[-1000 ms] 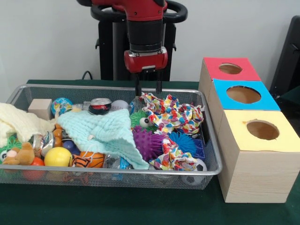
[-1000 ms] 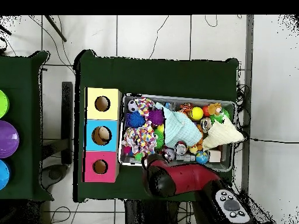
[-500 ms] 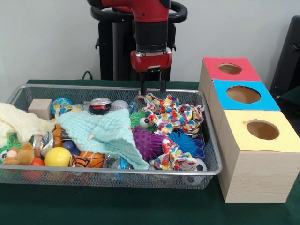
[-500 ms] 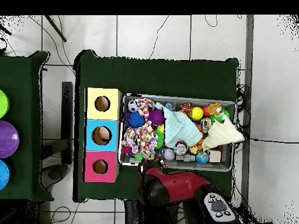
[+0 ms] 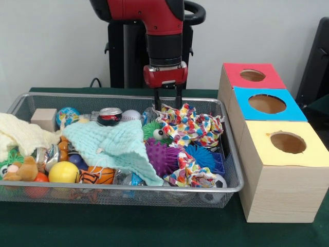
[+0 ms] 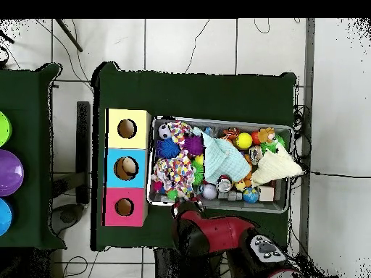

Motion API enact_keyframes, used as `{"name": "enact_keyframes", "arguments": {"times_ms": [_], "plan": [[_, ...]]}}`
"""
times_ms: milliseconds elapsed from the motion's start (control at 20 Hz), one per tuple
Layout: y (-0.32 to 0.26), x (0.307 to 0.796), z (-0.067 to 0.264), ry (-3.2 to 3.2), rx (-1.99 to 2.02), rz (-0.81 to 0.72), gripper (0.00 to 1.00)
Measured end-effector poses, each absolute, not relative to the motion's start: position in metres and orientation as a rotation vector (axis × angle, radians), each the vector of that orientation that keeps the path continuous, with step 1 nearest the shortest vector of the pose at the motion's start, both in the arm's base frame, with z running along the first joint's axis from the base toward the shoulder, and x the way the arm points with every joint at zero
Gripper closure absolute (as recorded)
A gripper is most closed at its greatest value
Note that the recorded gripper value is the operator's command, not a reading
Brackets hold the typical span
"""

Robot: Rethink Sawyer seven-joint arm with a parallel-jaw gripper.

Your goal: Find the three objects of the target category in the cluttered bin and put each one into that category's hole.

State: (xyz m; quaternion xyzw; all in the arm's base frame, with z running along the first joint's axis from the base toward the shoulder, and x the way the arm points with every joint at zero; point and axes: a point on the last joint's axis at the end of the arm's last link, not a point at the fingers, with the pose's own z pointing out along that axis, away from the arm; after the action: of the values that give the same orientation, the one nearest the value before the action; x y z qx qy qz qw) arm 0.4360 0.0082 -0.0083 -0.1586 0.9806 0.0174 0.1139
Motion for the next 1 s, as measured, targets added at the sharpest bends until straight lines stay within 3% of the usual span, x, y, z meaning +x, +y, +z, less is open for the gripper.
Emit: {"name": "enact_keyframes", "arguments": {"times_ms": [650,700,1000], "plan": [[0.004,0.436,-0.013,2.866,-0.441,0.059,0.0],[0.0,0.436,-0.013,2.867,-0.428,0.057,1.0],[-0.01,0.438,-0.013,2.868,-0.388,0.063,1.0]]}}
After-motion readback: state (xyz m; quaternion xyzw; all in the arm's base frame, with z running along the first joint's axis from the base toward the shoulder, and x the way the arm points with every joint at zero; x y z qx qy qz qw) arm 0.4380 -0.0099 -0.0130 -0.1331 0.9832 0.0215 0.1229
